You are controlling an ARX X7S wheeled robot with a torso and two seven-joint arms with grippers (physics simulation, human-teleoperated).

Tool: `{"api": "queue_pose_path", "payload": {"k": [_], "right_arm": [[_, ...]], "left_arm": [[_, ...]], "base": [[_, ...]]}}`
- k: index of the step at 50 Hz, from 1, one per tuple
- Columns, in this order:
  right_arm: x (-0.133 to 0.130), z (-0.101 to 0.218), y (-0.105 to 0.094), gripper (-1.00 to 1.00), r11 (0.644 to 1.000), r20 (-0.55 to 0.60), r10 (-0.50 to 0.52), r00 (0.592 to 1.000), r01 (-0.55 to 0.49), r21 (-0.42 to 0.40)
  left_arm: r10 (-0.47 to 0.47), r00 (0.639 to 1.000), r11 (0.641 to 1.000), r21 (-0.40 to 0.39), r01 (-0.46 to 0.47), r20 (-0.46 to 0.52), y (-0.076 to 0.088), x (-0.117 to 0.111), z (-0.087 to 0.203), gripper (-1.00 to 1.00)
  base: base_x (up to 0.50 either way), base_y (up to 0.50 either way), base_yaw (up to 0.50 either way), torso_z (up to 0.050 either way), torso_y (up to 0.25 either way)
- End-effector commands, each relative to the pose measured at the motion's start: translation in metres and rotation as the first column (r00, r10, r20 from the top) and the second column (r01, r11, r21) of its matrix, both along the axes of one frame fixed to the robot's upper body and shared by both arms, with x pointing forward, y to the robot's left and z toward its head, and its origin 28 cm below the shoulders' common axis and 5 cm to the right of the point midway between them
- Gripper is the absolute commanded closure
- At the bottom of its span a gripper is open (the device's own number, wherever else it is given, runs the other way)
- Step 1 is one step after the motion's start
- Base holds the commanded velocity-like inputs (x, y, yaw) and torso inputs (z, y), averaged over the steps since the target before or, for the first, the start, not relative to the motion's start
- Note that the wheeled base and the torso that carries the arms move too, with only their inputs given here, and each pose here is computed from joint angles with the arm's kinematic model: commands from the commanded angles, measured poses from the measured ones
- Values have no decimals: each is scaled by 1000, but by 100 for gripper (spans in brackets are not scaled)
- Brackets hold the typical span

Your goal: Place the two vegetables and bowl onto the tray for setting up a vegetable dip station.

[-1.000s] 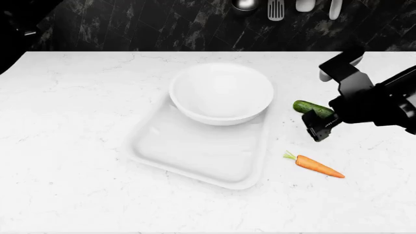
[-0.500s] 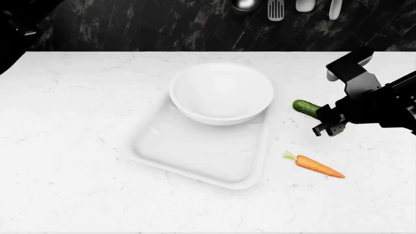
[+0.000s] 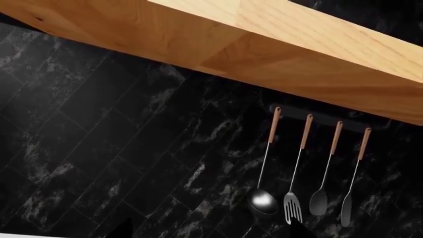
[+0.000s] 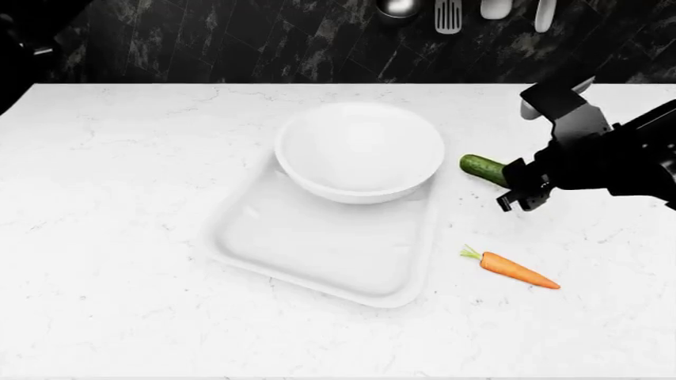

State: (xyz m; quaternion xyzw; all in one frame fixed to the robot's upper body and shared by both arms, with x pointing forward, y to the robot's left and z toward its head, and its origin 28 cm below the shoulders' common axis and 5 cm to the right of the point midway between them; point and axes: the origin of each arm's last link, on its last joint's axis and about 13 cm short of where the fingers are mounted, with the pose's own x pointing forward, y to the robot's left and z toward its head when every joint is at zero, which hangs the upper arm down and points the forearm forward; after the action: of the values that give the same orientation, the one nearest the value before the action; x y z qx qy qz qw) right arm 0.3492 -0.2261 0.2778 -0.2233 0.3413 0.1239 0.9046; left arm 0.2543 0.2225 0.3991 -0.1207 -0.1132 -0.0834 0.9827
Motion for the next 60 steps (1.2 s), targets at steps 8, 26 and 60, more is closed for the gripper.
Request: {"api": "queue_pose_path", "payload": {"k": [8, 26, 60], "right_arm": [[-6, 24, 4, 100, 1000, 63, 28, 998, -28, 0], [-23, 49, 0, 100, 999, 109, 27, 994, -25, -21], [-44, 106, 53, 100, 962, 272, 205, 940, -245, 123]], "left_arm": [[1, 1000, 1000, -2, -1, 6, 0, -2, 2, -100], [2, 1000, 1000, 0, -2, 8, 0, -1, 1, -100], [5, 1000, 1000, -2, -5, 9, 1, -1, 2, -100]], "base": [[0, 0, 0, 0, 0], [0, 0, 0, 0, 0], [0, 0, 0, 0, 0]]}}
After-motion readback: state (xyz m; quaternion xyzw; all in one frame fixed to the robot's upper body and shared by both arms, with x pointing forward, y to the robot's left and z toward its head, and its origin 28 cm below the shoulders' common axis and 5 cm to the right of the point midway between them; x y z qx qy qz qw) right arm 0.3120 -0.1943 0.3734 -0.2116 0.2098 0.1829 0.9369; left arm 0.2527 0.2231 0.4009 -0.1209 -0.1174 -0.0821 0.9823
